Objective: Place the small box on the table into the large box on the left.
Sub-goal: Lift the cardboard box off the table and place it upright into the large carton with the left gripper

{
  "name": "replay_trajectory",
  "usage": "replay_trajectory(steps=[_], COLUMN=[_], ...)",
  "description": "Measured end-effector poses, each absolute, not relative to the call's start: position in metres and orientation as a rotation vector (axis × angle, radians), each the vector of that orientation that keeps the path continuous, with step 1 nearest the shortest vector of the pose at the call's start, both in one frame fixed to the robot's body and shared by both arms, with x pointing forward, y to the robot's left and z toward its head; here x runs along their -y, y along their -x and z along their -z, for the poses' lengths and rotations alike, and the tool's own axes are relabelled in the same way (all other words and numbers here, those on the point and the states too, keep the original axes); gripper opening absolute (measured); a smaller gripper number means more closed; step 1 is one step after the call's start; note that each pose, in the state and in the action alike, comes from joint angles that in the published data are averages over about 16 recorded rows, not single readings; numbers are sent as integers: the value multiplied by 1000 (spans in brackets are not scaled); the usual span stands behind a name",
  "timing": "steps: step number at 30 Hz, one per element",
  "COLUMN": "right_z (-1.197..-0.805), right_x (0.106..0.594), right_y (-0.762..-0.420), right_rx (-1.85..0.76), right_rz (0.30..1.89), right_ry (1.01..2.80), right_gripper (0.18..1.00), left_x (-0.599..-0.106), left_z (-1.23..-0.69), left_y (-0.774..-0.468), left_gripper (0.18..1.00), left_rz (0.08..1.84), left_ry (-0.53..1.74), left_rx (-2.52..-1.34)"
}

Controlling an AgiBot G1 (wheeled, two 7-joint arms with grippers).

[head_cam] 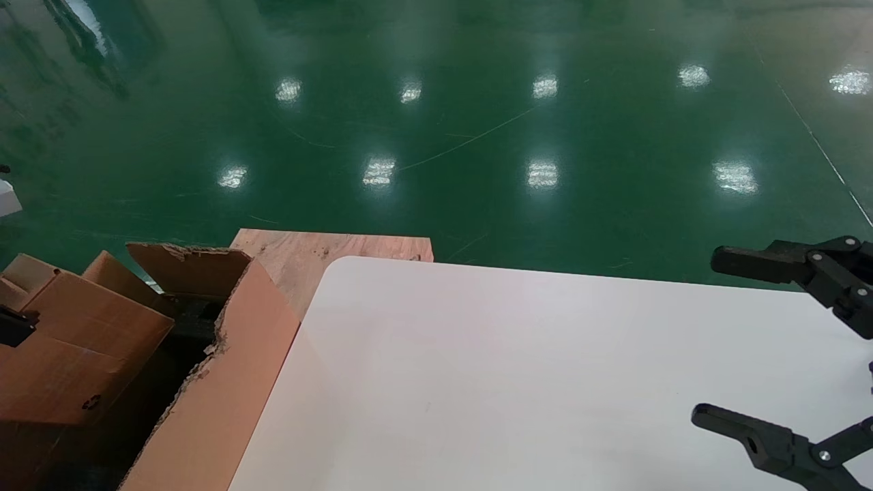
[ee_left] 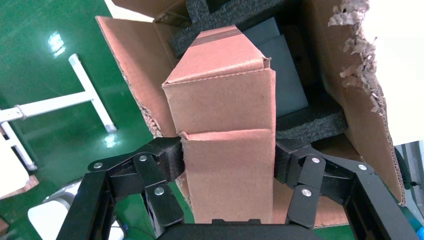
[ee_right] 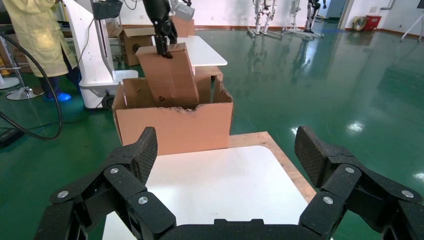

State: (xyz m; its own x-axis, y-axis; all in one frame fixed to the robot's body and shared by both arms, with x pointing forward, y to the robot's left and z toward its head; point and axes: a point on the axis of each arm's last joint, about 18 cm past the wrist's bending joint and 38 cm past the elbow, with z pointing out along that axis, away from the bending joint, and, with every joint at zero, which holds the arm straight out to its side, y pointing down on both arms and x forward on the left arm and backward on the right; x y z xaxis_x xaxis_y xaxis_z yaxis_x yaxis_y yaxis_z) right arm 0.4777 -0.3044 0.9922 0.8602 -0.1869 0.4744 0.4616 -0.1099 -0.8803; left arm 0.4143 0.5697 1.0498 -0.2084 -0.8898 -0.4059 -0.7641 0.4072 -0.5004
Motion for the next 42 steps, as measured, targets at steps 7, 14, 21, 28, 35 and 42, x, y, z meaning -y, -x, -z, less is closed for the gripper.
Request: replay_trajectory(steps=[7, 14, 21, 28, 35, 42], right_z=[-992, -992, -992, -992, -992, -992], right_x=[304, 304, 304, 304, 304, 304], right_y=[-478, -478, -478, -478, -478, -478], right_rx=[221, 221, 221, 221, 221, 221], right_rz=[556, 556, 556, 556, 556, 556], right_ry=[1591, 1591, 1591, 1591, 1591, 1591], right_gripper=[1001, 1001, 1001, 1001, 1001, 1001], left_x=[-569, -574, -582, -591, -604, -619], left_z=[-1033, -1018, -1002, -987, -970, -957], left_y=[-420, -431, -444, -455, -460, -462], left_gripper=[312, 311, 310, 309, 309, 308], left_rz=[207, 171, 149, 136, 108, 63], left_ry=[1475, 1540, 1585, 1633, 1711, 1791], left_rx=[-1999, -1976, -1966, -1967, -1951, -1913])
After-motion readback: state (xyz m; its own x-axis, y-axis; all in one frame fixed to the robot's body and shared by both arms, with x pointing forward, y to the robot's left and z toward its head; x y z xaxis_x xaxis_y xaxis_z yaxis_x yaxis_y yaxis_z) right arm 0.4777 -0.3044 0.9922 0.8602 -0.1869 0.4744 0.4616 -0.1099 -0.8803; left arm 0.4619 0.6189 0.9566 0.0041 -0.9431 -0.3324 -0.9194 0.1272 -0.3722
